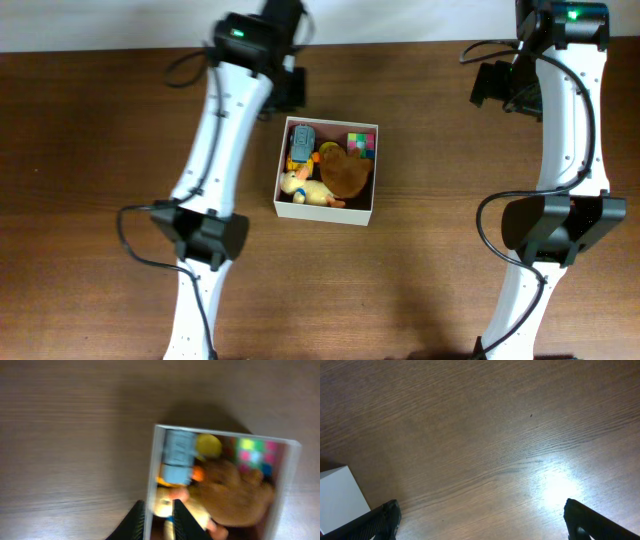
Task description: Pack container
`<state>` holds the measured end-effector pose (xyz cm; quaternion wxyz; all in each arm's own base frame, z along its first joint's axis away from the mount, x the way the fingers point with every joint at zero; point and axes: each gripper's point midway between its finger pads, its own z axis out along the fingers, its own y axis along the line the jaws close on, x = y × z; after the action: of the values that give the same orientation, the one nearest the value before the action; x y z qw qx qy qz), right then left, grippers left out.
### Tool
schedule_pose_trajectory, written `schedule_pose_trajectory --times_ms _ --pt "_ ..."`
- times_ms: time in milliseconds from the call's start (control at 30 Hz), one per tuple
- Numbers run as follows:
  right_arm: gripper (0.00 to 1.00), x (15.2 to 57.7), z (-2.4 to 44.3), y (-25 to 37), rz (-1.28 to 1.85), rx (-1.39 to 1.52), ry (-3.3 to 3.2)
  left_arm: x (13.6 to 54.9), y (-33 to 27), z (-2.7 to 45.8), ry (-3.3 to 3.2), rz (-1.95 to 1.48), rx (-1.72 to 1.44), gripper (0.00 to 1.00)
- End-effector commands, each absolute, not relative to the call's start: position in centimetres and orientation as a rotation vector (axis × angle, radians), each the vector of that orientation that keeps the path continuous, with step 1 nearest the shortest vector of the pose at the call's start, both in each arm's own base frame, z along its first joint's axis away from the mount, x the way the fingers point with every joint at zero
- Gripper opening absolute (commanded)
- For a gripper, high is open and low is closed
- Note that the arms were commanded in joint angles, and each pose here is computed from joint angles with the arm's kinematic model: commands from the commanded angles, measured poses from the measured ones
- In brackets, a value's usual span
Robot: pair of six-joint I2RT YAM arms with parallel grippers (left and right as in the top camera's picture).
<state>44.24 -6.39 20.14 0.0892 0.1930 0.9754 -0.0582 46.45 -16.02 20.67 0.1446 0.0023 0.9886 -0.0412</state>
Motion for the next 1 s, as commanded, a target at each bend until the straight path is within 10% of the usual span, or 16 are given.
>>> schedule_pose_trajectory --times_ms 0,33,967 --pt "0.99 44.2 20.3 -6.5 -0.186 0.577 2.897 46.5 -12.9 24.7 2.762 -0.159 -0.093 0.19" --pt "0.99 44.2 20.3 -6.5 -0.186 0.576 2.897 46.6 -11.9 25.2 2.749 -0.16 -0.123 0.99" --pt "0.99 44.2 20.3 -6.5 -0.186 0.576 2.897 42.6 4.9 36.2 2.495 0.115 -0.144 0.99"
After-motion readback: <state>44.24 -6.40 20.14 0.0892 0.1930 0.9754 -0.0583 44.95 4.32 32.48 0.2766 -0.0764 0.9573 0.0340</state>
